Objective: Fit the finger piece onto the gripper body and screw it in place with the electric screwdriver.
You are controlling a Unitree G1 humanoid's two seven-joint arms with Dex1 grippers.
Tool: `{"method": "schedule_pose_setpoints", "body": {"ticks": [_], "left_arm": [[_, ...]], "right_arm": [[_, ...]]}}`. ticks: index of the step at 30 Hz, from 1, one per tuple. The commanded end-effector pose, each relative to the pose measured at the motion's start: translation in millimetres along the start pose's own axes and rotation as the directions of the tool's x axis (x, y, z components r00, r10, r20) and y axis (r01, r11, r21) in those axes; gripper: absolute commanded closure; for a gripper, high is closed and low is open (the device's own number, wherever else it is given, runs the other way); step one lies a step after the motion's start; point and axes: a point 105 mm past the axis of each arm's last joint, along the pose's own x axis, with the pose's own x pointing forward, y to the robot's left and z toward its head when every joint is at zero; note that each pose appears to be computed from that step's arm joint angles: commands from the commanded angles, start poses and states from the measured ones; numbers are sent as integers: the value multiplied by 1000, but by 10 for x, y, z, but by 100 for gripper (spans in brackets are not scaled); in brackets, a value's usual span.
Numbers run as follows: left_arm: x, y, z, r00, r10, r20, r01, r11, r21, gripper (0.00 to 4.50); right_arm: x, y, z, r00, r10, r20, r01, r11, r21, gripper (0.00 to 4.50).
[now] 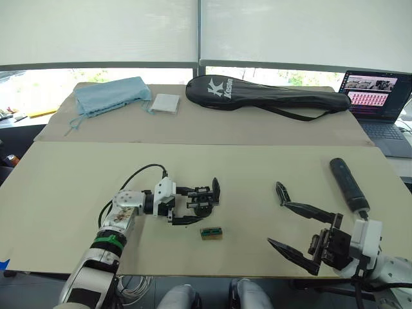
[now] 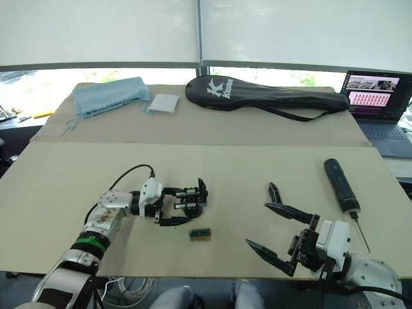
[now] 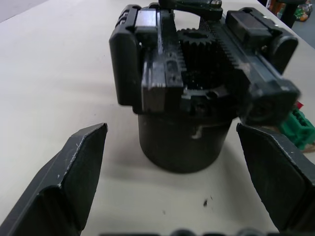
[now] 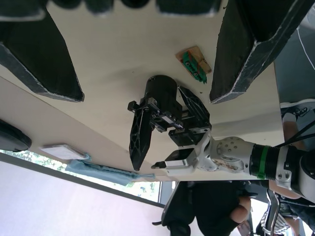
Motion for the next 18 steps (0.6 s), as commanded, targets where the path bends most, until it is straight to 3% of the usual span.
{"method": "schedule_pose_setpoints", "body": {"ticks": [1,3,6,7,8,12,18], "left_arm": [[98,-68,-41,999,-53,-4,53,999,2,7],[131,-77,-44,998,-58,1,58,998,3,29],[153,-102,-61,998,-69,1,69,998,7,140],[154,-119,-69,997,-74,1,74,997,10,199],[155,-130,-73,997,-77,3,77,997,11,223],[165,-141,-56,998,-55,29,54,998,16,222],[35,-32,88,987,117,110,-119,993,13,222]], "right_arm": [[68,76,133,999,45,28,-45,999,-10,0],[75,77,131,999,48,24,-48,999,-5,0],[78,65,132,999,48,19,-48,999,-6,0],[74,58,134,999,46,17,-46,999,-7,0],[72,50,134,999,45,14,-45,999,-8,0],[64,35,122,999,43,4,-43,999,-3,0],[61,42,97,999,39,0,-39,999,8,0]]}}
